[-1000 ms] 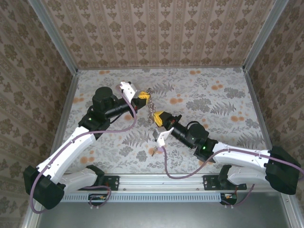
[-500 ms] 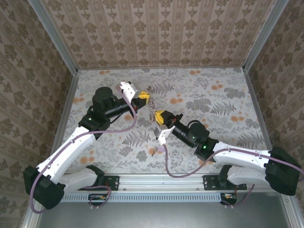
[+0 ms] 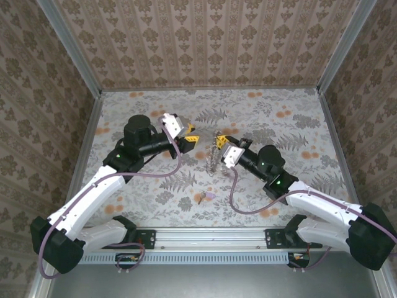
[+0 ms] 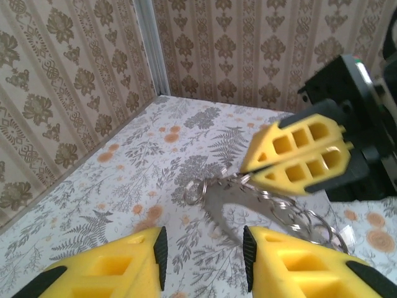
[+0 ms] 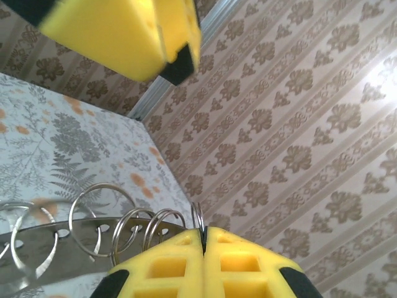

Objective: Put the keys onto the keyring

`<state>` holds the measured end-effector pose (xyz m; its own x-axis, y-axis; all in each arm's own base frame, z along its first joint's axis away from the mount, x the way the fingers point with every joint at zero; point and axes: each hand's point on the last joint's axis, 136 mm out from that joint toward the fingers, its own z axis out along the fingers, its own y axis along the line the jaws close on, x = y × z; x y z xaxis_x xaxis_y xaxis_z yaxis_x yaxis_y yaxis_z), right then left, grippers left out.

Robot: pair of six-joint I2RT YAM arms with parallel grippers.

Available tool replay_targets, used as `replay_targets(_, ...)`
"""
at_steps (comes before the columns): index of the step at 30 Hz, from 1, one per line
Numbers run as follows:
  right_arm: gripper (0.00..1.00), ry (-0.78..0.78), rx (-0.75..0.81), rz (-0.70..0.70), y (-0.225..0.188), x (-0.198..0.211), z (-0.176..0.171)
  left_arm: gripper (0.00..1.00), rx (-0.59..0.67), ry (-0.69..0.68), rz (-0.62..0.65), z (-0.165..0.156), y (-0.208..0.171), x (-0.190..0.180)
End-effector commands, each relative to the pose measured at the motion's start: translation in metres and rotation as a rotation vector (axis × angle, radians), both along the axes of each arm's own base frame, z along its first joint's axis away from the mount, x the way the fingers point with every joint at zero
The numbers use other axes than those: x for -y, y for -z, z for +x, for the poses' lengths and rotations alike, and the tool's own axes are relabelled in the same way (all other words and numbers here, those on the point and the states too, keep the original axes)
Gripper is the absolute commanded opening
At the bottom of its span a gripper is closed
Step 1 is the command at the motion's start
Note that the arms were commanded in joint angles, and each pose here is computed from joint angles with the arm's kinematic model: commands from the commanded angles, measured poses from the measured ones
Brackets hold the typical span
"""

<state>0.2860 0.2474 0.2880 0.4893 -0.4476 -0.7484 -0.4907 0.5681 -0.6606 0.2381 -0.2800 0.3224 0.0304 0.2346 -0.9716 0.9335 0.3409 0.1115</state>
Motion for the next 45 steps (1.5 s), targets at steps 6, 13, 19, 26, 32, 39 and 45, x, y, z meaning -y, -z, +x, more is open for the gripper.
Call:
replay_targets(6, 0.0, -0.171, -0.107, 0.116, -0.015, -0.004, -0.003, 0.4, 0.098, 0.211, 0.072, -0.027, 0.01, 0.007)
replay_targets(13, 0.0, -0.344, -0.182, 0.166, -0.015, -0.009, -0.004, 0.39, 0.276, 0.331, 0.137, -0.026, 0.024, 0.018)
replay_targets(19, 0.0, -0.454, -0.215, 0.187, -0.017, -0.018, -0.006, 0.37, 0.349, 0.386, 0.169, -0.017, 0.031, 0.028)
replay_targets(26, 0.0, -0.51, -0.234, 0.188, -0.019, -0.026, -0.006, 0.35, 0.361, 0.391, 0.169, -0.01, 0.038, 0.037)
replay_targets(32, 0.0, -0.553, -0.242, 0.173, -0.02, -0.03, -0.009, 0.32, 0.357, 0.357, 0.169, -0.003, 0.034, 0.038)
replay_targets(39, 0.0, -0.552, -0.235, 0.169, -0.02, -0.031, -0.007, 0.29, 0.368, 0.324, 0.162, 0.002, 0.028, 0.038)
replay_targets(45, 0.0, -0.513, -0.224, 0.165, -0.02, -0.027, -0.006, 0.31, 0.369, 0.324, 0.198, -0.005, 0.029, 0.03)
